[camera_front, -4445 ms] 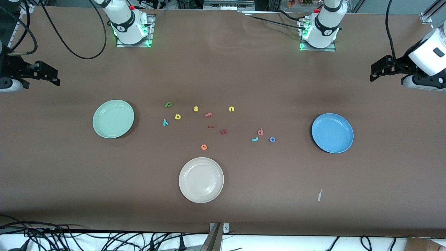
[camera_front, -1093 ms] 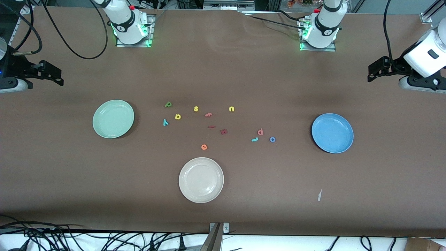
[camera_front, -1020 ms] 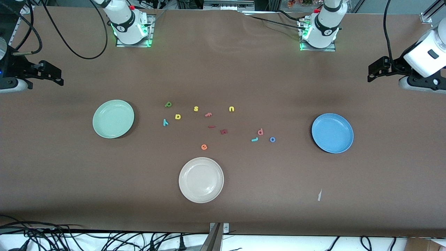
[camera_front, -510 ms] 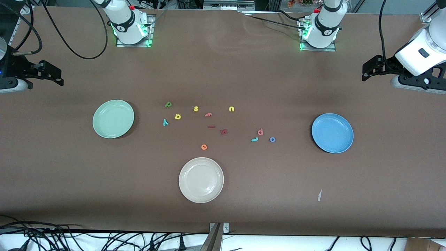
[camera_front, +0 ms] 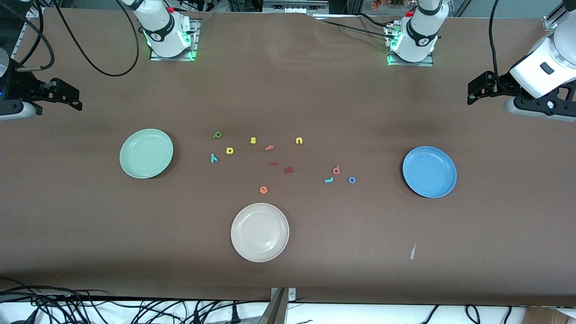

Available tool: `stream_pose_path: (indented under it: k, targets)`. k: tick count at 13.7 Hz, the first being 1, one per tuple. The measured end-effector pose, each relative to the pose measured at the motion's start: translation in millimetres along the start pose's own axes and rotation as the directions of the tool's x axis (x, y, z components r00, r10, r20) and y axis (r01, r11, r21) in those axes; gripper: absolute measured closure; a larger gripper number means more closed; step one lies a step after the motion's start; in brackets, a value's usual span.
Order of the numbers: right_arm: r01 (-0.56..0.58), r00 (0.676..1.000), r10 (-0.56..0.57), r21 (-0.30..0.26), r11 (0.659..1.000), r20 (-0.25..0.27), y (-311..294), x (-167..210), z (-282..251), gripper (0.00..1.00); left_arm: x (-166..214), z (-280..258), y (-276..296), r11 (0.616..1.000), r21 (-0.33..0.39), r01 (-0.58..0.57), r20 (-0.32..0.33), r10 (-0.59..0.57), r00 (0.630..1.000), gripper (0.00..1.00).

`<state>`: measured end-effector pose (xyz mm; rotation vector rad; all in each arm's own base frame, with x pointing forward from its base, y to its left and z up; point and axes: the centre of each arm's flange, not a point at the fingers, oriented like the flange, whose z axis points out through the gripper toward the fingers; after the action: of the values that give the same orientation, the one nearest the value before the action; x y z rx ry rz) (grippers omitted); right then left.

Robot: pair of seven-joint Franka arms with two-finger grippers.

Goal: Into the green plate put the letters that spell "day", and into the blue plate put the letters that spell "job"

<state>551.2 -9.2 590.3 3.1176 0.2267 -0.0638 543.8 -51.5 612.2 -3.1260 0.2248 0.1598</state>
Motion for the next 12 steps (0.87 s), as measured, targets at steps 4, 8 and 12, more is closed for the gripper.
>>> stream_pose_path:
  k: [4,8,12]
  targets:
    - [0.003,1.000,-0.003,0.002,1.000,0.003,-1.8,1.0,1.8,0.00,12.8,9.5,24.3,0.999,-0.003,-0.045,-0.013,0.045,0.999,0.00]
    - [0.007,1.000,-0.007,0.003,1.000,0.000,-51.2,13.5,9.5,0.00,27.2,14.4,71.3,0.993,-0.011,-0.121,-0.083,0.119,0.989,0.00]
    - [-0.056,0.998,0.056,0.000,0.998,-0.012,-138.6,28.9,29.2,0.00,44.9,47.7,92.7,0.988,-0.029,-0.150,-0.127,0.145,0.981,0.00]
